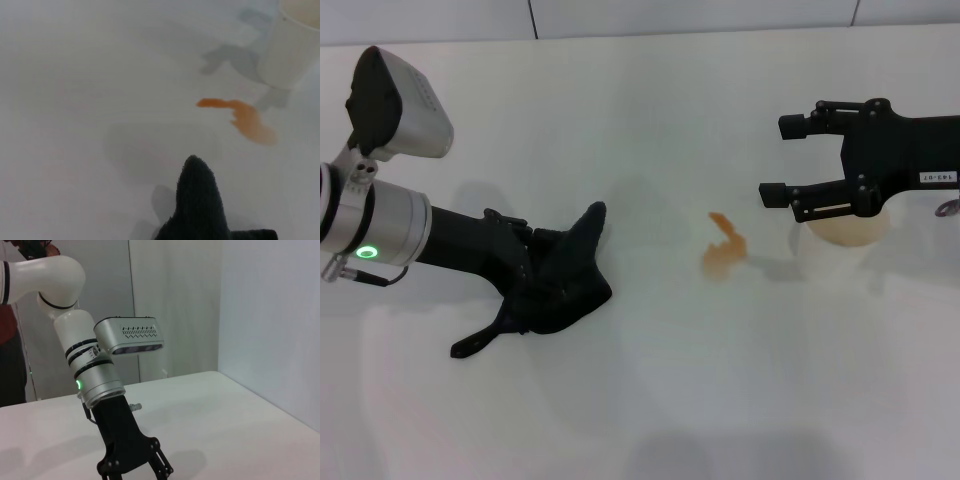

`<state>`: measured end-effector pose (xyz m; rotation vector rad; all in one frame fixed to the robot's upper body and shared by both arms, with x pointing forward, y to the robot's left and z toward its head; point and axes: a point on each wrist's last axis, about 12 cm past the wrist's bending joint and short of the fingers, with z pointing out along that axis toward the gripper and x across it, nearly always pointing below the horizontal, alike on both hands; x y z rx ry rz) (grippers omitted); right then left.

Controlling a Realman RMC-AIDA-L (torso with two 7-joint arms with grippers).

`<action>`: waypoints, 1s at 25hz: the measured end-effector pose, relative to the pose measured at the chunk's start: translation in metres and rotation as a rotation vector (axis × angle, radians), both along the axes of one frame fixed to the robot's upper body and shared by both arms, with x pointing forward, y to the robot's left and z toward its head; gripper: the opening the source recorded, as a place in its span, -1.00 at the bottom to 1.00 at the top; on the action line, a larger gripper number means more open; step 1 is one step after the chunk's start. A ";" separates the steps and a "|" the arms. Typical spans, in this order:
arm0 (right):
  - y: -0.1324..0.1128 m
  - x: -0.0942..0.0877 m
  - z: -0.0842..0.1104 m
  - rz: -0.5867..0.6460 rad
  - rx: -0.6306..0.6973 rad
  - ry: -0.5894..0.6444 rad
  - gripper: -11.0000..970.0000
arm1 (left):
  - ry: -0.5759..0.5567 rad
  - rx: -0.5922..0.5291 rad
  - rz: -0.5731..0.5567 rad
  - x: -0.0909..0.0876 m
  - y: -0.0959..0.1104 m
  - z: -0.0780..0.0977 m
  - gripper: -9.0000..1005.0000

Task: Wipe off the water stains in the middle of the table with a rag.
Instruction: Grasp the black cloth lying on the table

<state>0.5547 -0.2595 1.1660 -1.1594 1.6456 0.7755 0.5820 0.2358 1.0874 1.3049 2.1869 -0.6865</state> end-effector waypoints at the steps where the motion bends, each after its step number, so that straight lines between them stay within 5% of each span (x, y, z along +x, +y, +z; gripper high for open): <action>1: 0.000 0.000 0.000 0.000 0.000 0.000 0.77 | 0.000 0.000 0.000 0.000 0.000 0.000 0.60; 11: 0.000 0.000 0.000 -0.003 0.004 0.000 0.77 | -0.006 0.010 0.020 0.003 0.000 0.000 0.49; 17: 0.000 0.001 0.001 -0.004 0.008 -0.004 0.77 | -0.009 0.027 0.018 0.004 -0.001 -0.001 0.09; 25: -0.001 0.001 0.002 -0.007 0.011 -0.006 0.77 | -0.025 0.032 0.033 0.007 -0.002 -0.001 -0.03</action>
